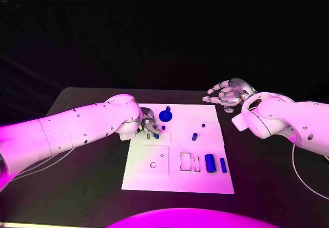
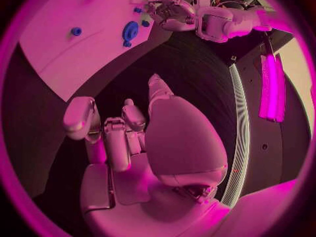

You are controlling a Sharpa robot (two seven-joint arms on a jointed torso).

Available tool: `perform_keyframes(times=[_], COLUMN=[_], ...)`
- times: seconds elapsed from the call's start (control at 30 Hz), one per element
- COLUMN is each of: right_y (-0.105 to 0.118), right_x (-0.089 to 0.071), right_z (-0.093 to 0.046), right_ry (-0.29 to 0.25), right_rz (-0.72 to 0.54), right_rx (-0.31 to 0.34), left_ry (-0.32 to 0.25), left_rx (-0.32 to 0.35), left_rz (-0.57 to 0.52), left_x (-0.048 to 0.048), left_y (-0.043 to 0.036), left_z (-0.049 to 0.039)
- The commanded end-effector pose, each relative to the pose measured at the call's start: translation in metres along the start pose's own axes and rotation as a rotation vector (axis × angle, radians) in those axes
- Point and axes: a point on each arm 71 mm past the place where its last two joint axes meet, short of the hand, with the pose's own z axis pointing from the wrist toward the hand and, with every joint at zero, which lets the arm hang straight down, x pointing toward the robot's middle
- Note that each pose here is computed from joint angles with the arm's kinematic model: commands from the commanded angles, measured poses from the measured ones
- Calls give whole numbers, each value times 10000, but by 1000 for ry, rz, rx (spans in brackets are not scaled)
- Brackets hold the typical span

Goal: Assemble the parts on the task board

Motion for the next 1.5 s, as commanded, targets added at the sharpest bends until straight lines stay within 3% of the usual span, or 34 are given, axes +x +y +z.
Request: perform_keyframes(times=[0.03, 1.5], right_y=[7, 0], right_x=[12, 1], right_z=[-1, -5], right_ry=[10, -5], right_rz=[-10, -4], right_rx=[-12, -17], left_ry=[47, 47], left_rx=[-19, -27], left_rz=[14, 14], left_x=[92, 83], left_y=[28, 45], left_z=[33, 44])
